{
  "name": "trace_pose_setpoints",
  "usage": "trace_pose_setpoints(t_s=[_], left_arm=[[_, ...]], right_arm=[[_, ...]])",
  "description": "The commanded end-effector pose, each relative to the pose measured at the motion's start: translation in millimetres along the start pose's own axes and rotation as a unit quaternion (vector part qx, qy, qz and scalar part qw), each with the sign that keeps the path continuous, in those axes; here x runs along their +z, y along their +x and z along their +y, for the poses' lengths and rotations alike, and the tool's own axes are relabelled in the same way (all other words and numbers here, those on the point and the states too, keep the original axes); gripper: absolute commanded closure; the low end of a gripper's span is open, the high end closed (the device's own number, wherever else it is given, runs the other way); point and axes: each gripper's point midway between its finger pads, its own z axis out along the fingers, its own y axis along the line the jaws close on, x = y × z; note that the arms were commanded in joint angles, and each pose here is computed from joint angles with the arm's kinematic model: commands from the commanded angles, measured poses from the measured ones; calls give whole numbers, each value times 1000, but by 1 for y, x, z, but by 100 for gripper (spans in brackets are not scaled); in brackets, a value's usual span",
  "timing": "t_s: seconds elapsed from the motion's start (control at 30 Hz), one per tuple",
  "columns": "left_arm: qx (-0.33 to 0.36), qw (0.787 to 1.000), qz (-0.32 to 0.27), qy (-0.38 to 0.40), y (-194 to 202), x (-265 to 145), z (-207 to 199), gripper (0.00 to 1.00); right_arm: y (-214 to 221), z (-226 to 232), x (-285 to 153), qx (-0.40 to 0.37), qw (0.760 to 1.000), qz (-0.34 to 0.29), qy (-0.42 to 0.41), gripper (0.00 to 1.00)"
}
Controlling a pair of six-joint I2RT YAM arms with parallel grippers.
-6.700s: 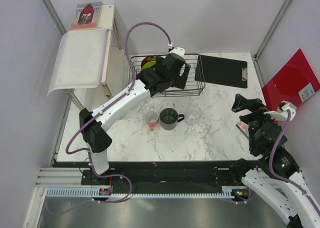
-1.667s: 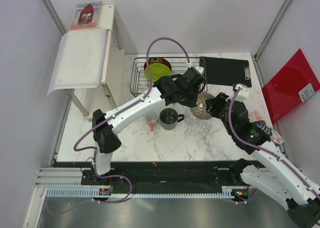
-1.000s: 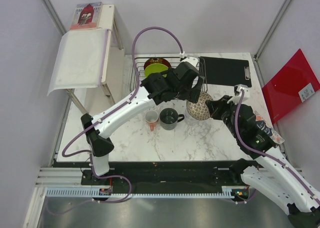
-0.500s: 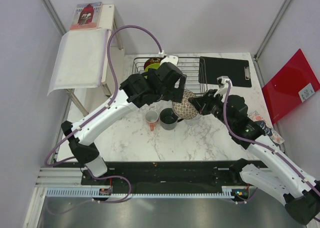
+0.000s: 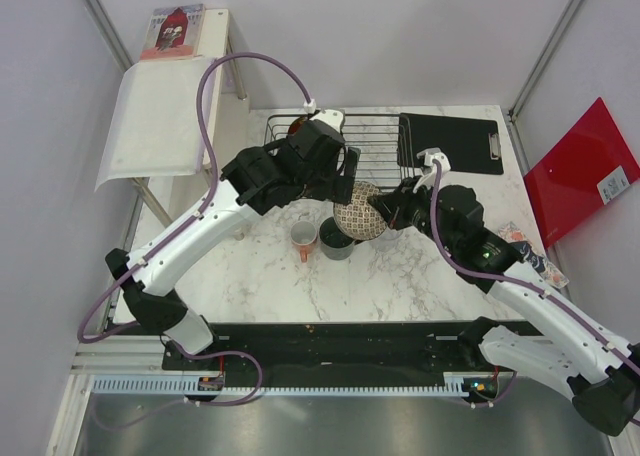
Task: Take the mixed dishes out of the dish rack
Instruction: Pick up the bowl from the dish rack.
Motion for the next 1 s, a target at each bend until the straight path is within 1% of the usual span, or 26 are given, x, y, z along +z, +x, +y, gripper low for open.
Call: trace_pose_setpoints(t_s=[0.0, 0.07, 0.1, 0.2, 0.23, 0.27, 0.4, 0.47, 0.57, 0.73, 0.97], left_arm=[[-108, 962, -193, -162, -94, -12, 93, 4], [-101, 965, -189, -150, -91, -10, 91, 2], [-97, 969, -185, -132, -89, -7, 85, 1], [-88, 974, -189, -90, -88, -11, 74, 1], [-83, 973, -201, -75, -93, -14, 69, 1], [-76, 974, -204, -62, -90, -17, 68, 1], [-55, 975, -214, 11, -87, -24, 48, 1], [-50, 975, -216, 28, -84, -24, 43, 0], [-42, 976, -208, 53, -77, -21, 35, 1], [-29, 978, -183, 93, -64, -11, 18, 9], [-9, 976, -150, 160, -47, -3, -8, 13]], right_arm=[[52, 22, -30, -40, 989, 126, -62, 100], [47, 17, -32, -43, 990, 124, -44, 100], [44, 11, -31, -46, 992, 117, -26, 100], [32, 4, -32, -52, 993, 103, 4, 100], [25, 4, -34, -55, 994, 97, 11, 100], [21, 2, -34, -59, 994, 93, 18, 100], [-16, -8, -43, -78, 993, 49, 73, 100], [-34, -10, -48, -80, 992, 28, 94, 100], [-46, -14, -48, -72, 991, 11, 115, 100], [-56, -27, -54, -58, 986, -21, 158, 100], [-77, -44, -73, -29, 974, -85, 207, 100]])
